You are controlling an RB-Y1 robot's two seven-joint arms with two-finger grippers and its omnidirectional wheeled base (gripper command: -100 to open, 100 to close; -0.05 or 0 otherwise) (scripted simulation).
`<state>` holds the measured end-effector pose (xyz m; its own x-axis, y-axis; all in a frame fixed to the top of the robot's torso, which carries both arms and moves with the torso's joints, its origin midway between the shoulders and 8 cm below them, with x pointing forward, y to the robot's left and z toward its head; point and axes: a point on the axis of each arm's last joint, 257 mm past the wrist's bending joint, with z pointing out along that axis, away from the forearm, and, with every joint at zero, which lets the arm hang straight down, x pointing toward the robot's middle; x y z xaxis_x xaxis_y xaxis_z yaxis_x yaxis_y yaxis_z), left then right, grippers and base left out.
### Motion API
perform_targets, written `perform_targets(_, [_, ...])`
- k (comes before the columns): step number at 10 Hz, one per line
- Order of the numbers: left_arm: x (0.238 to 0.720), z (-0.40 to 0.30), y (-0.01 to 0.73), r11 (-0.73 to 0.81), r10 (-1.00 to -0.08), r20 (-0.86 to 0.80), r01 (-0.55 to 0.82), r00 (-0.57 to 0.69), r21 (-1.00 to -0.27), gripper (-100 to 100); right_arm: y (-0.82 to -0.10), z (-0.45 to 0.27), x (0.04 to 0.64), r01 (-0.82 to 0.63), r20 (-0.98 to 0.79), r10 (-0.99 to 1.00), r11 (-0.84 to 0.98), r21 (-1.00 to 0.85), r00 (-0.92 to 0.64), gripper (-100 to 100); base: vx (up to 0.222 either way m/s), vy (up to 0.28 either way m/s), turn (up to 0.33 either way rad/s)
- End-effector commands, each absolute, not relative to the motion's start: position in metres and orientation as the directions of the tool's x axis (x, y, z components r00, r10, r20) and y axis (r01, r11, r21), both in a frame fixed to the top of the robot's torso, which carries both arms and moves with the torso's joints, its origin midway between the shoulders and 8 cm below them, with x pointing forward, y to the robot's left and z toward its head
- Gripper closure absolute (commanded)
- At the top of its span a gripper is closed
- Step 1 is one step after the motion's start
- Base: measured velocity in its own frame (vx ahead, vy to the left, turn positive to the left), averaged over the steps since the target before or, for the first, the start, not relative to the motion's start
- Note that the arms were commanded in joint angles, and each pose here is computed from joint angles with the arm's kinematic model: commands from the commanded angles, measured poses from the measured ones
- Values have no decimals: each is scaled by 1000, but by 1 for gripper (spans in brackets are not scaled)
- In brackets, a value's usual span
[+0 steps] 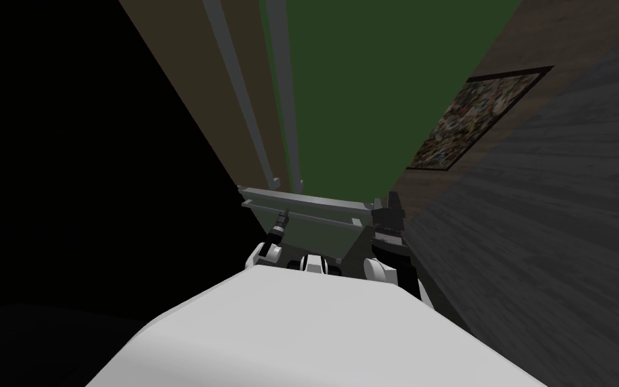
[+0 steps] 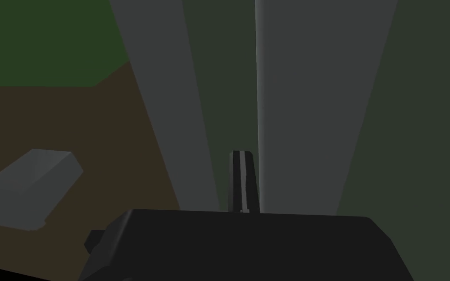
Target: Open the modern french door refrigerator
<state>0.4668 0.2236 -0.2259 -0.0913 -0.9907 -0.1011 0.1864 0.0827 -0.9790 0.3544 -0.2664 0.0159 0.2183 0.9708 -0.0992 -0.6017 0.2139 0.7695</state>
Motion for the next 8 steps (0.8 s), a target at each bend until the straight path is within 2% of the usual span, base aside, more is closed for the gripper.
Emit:
perform_targets(1, [467, -238, 219, 80, -990, -98, 164, -101, -983, -100, -266, 16, 354, -602, -99, 971, 214, 770, 218, 0, -21, -14, -22])
perform_targets(5, [466, -251, 215, 80, -989, -95, 134, -109, -988, -100, -266, 16, 354, -602, -99, 971, 214, 770, 218, 0, -27, -9, -11])
perform_targets(8, [479, -216, 226, 84, -991, -102, 194, -86, -977, -100, -266, 16, 354, -602, -99, 971, 214, 770, 218, 0, 33, 7, 27])
